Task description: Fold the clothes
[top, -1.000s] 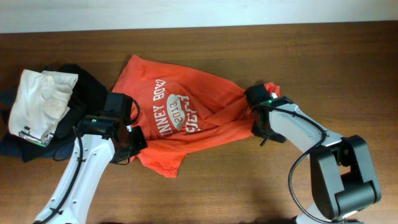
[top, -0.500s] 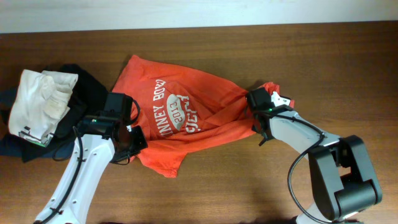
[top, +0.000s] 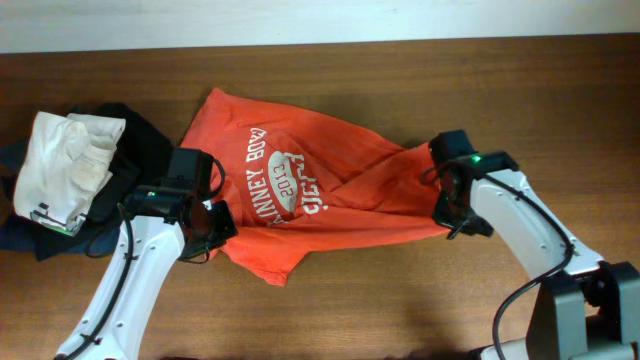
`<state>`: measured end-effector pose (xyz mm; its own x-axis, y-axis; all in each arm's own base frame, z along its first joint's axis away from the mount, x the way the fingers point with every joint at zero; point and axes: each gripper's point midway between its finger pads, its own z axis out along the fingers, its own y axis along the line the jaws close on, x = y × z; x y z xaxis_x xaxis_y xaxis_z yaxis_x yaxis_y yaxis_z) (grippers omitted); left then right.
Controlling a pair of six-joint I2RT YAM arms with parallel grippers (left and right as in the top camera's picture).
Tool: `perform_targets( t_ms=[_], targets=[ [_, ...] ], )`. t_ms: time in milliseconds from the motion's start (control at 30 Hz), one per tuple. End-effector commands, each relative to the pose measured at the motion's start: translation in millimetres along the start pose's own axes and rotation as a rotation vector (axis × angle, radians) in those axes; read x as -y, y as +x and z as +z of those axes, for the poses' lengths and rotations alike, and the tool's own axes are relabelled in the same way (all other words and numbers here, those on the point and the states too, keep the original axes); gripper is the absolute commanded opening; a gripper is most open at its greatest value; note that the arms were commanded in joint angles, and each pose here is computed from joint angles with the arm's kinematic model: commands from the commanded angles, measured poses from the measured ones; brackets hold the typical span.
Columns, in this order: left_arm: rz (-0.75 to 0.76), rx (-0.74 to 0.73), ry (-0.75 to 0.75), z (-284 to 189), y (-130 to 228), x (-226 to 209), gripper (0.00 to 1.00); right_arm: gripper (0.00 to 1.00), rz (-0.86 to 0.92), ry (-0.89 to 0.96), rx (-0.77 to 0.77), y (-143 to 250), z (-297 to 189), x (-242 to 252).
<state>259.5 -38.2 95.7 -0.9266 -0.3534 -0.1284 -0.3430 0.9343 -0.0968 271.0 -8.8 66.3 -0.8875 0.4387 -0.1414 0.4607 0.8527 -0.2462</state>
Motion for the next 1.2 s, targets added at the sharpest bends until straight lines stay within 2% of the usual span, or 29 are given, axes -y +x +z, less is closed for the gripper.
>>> perform_targets(
  t_ms=[0,133,200,233,267,367,467,500,533,600,700,933,1033,1167],
  targets=[
    [0.010,0.012,-0.002,-1.5,-1.7,-1.5,0.01,0.04,0.045,0.018,-0.008,-9.6,1.2,21.8],
    [0.010,0.013,-0.002,-1.5,-1.8,-1.5,0.01,0.04,0.075,0.026,-0.053,-10.9,7.1,42.1],
    [0.010,0.013,-0.002,-1.5,-1.8,-1.4,0.01,0.15,0.022,-0.009,-0.077,-6.8,7.0,36.9],
    [0.010,0.013,-0.002,-1.5,-1.8,-1.5,0.01,0.15,0.019,-0.012,-0.082,-5.8,7.0,36.4],
    [0.010,0.013,-0.002,-1.5,-1.8,-1.5,0.01,0.15,0.020,-0.013,-0.080,-6.2,7.0,36.2],
    [0.010,0.012,-0.002,-1.5,-1.7,-1.5,0.01,0.04,0.020,-0.013,-0.081,-6.2,7.0,36.4],
    [0.010,0.012,-0.003,-1.5,-1.5,-1.6,0.01,0.04,0.022,-0.010,-0.087,-5.2,7.2,37.9],
    [0.010,0.012,-0.003,-1.5,-1.5,-1.6,0.01,0.25,0.037,-0.013,-0.099,-4.5,8.2,41.2],
    [0.010,0.012,-0.003,-1.5,-1.5,-1.6,0.01,0.51,0.063,-0.014,-0.116,-4.8,10.8,48.7],
    [0.010,0.012,-0.003,-1.5,-1.5,-1.6,0.02,0.58,0.005,-0.074,-0.151,-2.8,13.4,47.4],
    [0.010,0.013,-0.003,-1.5,-1.7,-1.6,0.02,0.63,-0.012,-0.080,-0.108,-10.6,20.0,44.5],
    [0.010,0.016,-0.001,-1.5,-2.4,-1.1,0.02,0.61,-0.002,-0.116,-0.055,1.8,65.8,31.9],
    [0.010,0.016,-0.001,-1.5,-2.4,-1.1,0.02,0.51,0.002,-0.121,-0.041,7.7,78.5,30.3],
    [0.010,0.016,-0.001,-1.5,-2.4,-1.1,0.01,0.06,0.003,-0.122,-0.038,10.8,83.0,30.0]
  ],
)
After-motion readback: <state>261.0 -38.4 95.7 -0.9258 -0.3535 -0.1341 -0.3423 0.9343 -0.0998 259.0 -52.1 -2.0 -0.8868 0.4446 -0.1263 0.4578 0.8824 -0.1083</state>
